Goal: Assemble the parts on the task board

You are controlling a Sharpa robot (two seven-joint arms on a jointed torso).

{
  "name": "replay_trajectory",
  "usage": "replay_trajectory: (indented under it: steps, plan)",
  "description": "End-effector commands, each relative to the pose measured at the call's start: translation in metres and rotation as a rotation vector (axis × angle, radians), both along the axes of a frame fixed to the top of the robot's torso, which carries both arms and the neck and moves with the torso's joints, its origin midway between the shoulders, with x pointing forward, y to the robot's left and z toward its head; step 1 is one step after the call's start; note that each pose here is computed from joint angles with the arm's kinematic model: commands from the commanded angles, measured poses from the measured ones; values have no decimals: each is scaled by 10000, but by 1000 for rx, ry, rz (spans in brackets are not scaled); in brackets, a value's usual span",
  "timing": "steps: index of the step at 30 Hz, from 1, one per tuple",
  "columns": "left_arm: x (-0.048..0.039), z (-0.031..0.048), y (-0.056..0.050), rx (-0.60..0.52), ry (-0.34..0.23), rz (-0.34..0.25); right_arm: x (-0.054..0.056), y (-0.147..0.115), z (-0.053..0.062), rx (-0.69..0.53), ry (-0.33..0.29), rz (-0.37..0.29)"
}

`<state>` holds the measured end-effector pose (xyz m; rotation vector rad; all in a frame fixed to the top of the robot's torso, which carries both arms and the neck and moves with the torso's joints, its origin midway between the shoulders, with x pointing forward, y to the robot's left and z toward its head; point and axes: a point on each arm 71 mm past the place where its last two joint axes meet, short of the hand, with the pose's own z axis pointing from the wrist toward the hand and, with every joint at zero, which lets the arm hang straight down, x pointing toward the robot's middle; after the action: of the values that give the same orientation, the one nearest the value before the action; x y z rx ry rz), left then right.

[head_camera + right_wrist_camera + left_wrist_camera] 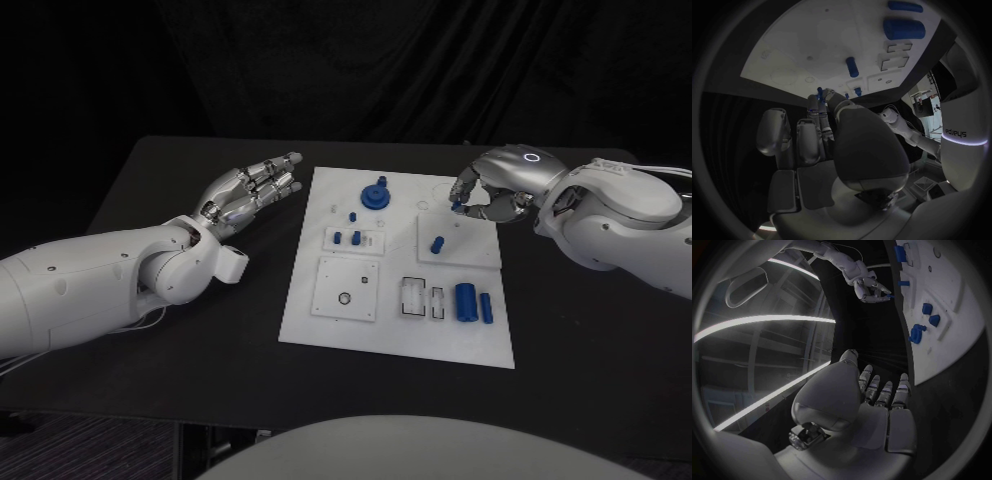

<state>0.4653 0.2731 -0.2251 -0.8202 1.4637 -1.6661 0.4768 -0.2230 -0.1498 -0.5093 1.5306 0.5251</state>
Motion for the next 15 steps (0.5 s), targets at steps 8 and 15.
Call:
replay_trajectory:
  steps: [8,15]
  plan:
    - [-19,52,-22,-54,-65,-18,-260,335,81,80,19,81]
    - [-21,51,-30,-54,-63,-20,-426,614,60,94,50,164]
